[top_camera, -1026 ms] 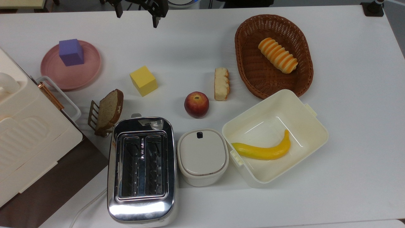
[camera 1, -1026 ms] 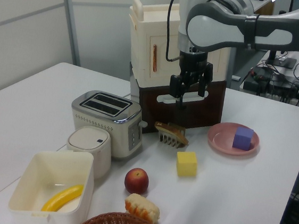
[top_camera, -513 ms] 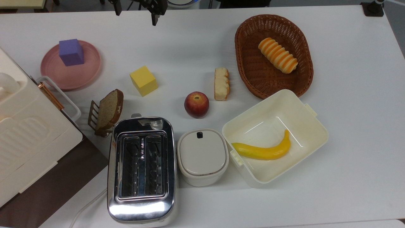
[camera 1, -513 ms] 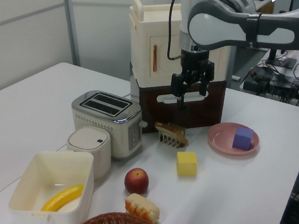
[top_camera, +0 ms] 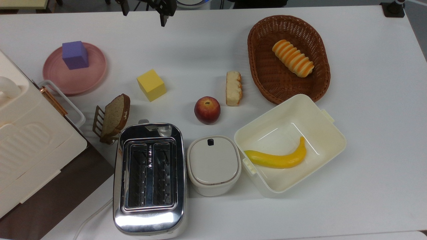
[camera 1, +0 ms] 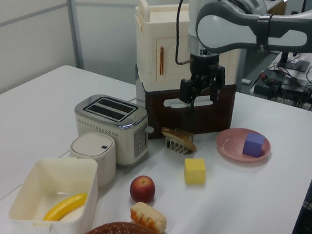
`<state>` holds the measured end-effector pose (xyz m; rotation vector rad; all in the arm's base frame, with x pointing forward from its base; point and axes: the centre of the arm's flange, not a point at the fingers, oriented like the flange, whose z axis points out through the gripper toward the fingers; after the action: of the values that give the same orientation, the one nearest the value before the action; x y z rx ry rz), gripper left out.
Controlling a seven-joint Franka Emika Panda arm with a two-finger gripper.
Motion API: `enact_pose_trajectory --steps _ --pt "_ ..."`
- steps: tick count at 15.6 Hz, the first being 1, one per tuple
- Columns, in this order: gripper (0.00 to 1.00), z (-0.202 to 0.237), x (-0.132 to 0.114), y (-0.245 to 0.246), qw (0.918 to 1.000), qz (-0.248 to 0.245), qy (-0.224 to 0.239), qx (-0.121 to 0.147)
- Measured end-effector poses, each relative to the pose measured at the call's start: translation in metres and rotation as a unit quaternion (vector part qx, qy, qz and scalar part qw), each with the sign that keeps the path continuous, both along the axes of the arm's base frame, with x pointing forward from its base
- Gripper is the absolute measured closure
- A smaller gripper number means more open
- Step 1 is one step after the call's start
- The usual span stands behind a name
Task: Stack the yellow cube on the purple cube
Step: 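Move the gripper down toward the yellow cube on the table, then close the gripper around the yellow cube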
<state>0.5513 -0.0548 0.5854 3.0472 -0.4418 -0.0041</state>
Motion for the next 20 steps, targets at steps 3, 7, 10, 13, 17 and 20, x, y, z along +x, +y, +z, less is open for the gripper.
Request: enact_pose_trajectory --steps 3,7,10,13,17,20 --pt "0.00 -0.024 -0.001 -0.010 0.9978 -0.064 0.002 0.015" --pt "0.00 -0.070 -0.007 -0.023 0.9866 -0.162 0.014 0.018" --pt "0.00 -0.103 -0.004 -0.023 0.9766 -0.214 -0.013 0.019" --pt "0.00 -0.133 0.003 -0.023 0.9665 -0.252 -0.046 0.021" --pt "0.00 -0.170 0.014 -0.023 0.9596 -0.272 -0.068 0.021" --pt "0.00 -0.186 0.019 -0.025 0.9590 -0.275 -0.065 0.018"
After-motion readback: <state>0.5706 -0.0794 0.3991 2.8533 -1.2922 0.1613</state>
